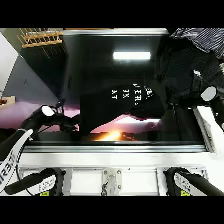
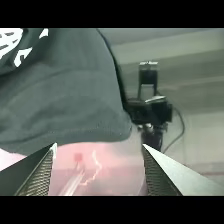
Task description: Fold the clothes and pants, and hang the long-sleeved shirts on hangers.
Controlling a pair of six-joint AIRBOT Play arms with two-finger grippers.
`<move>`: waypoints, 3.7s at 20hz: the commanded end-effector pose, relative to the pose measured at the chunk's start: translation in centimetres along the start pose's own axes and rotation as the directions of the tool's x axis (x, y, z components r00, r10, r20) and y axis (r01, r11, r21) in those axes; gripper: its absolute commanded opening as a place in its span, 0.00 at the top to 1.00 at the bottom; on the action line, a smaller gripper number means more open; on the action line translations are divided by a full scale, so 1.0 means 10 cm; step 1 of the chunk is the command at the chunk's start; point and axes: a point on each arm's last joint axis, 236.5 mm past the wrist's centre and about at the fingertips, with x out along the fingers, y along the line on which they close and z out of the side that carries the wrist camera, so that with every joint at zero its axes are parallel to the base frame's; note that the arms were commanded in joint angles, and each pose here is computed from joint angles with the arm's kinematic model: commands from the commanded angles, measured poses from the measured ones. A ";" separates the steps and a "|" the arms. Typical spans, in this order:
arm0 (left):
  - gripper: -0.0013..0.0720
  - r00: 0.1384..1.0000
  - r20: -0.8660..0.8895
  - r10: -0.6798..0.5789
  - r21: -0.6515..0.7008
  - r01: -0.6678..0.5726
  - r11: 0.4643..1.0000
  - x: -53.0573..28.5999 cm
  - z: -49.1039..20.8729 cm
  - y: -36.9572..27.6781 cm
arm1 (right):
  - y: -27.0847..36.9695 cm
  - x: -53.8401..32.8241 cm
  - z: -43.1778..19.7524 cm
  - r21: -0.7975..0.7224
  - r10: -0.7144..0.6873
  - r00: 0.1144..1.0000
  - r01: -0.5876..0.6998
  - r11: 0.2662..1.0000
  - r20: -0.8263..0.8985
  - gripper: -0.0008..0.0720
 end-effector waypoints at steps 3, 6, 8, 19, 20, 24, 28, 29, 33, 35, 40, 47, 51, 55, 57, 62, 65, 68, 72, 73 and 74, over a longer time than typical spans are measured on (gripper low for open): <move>0.80 0.993 -0.120 0.008 0.097 0.003 0.995 0.36 -0.18 -0.33 | 0.13 0.28 -0.49 0.108 0.091 0.990 -0.079 0.991 -0.108 0.18; 0.98 0.996 -0.089 -0.007 0.139 0.019 0.990 0.29 -0.07 -0.47 | 0.29 0.54 -0.83 0.209 0.169 0.976 -0.138 0.968 -0.139 0.18; 0.98 0.999 -0.045 -0.029 0.150 0.035 0.988 0.17 0.05 -0.56 | 0.45 0.75 -1.00 0.242 0.198 0.971 -0.163 0.957 -0.130 0.18; 0.98 0.998 0.012 -0.056 0.163 0.053 0.985 -0.02 0.18 -0.65 | 0.96 1.32 -0.77 0.305 0.217 0.974 -0.225 0.925 0.060 0.50; 0.98 0.998 0.013 -0.056 0.163 0.053 0.985 -0.02 0.19 -0.65 | 0.99 1.29 -0.75 0.279 0.224 0.972 -0.233 0.932 0.063 0.81; 0.98 0.984 0.148 -0.095 0.178 0.068 0.982 -0.62 0.62 -0.73 | 1.14 0.69 -0.27 -0.070 0.271 0.959 -0.265 0.962 0.084 0.97; 0.98 0.791 0.565 -0.236 0.267 0.095 0.959 -2.64 1.21 -1.11 | 0.98 -0.88 0.62 -0.308 0.208 0.939 -0.119 0.944 0.273 0.97; 0.98 0.711 0.652 -0.263 0.298 0.079 0.951 -3.18 1.18 -1.21 | 1.00 -1.37 0.78 -0.321 0.221 0.907 -0.103 0.942 0.358 0.97; 0.98 0.369 0.853 -0.369 0.413 -0.048 0.909 -4.84 0.40 -1.63 | 1.14 -2.90 0.89 -0.320 0.276 0.727 -0.081 0.944 0.629 0.97; 0.98 0.240 0.885 -0.400 0.433 -0.103 0.896 -5.29 -0.03 -1.74 | 1.19 -3.31 0.71 -0.325 0.298 0.664 -0.087 0.942 0.686 0.97; 0.98 -0.015 0.930 -0.368 0.357 -0.207 0.911 -5.91 -0.79 -1.71 | 1.11 -3.84 0.32 -0.269 0.279 0.591 -0.108 0.957 0.757 0.97; 0.98 0.194 0.962 -0.192 0.194 0.008 0.981 -5.16 0.06 -0.96 | 0.81 -3.03 0.15 -0.040 0.144 0.838 -0.144 0.989 0.526 0.97; 0.98 0.478 0.853 -0.210 0.178 0.110 0.978 -4.03 1.09 -0.74 | 0.64 -1.89 0.31 0.018 0.066 0.973 -0.072 0.997 0.219 0.97; 0.98 0.672 0.715 -0.192 0.184 0.084 0.979 -2.99 2.02 -0.88 | 0.49 -0.83 0.79 0.048 0.032 0.990 -0.039 0.998 0.139 0.96; 0.97 0.712 0.670 -0.212 0.191 0.111 0.975 -2.69 2.42 -1.05 | 0.45 -0.52 1.13 0.064 0.033 0.976 -0.048 0.997 0.216 0.76; 0.07 0.773 0.609 -0.179 0.146 0.113 0.983 -2.60 2.70 -1.02 | 0.21 -0.64 1.48 0.103 0.007 0.936 -0.047 0.994 0.352 0.20; 0.07 0.840 0.539 0.059 0.067 -0.113 0.991 -2.43 2.36 -0.36 | 0.18 -0.90 1.23 -0.016 0.000 0.947 0.006 1.000 0.320 0.20; 0.07 0.873 0.428 0.235 -0.018 -0.252 0.968 -2.02 1.71 0.28 | 0.21 -0.98 0.77 -0.053 0.005 0.968 0.009 0.999 0.252 0.20; 0.07 0.924 0.264 0.278 -0.144 -0.248 0.958 -1.29 0.76 0.87 | 0.26 -0.92 0.30 -0.046 0.037 0.977 -0.028 0.999 0.211 0.20; 0.07 0.929 0.234 0.287 -0.189 -0.246 0.951 -1.16 0.56 0.99 | 0.29 -0.90 0.21 -0.037 0.054 0.978 -0.048 0.998 0.199 0.20; 0.07 0.931 0.215 0.294 -0.239 -0.241 0.941 -1.05 0.39 1.11 | 0.32 -0.87 0.14 -0.027 0.070 0.980 -0.067 0.997 0.187 0.20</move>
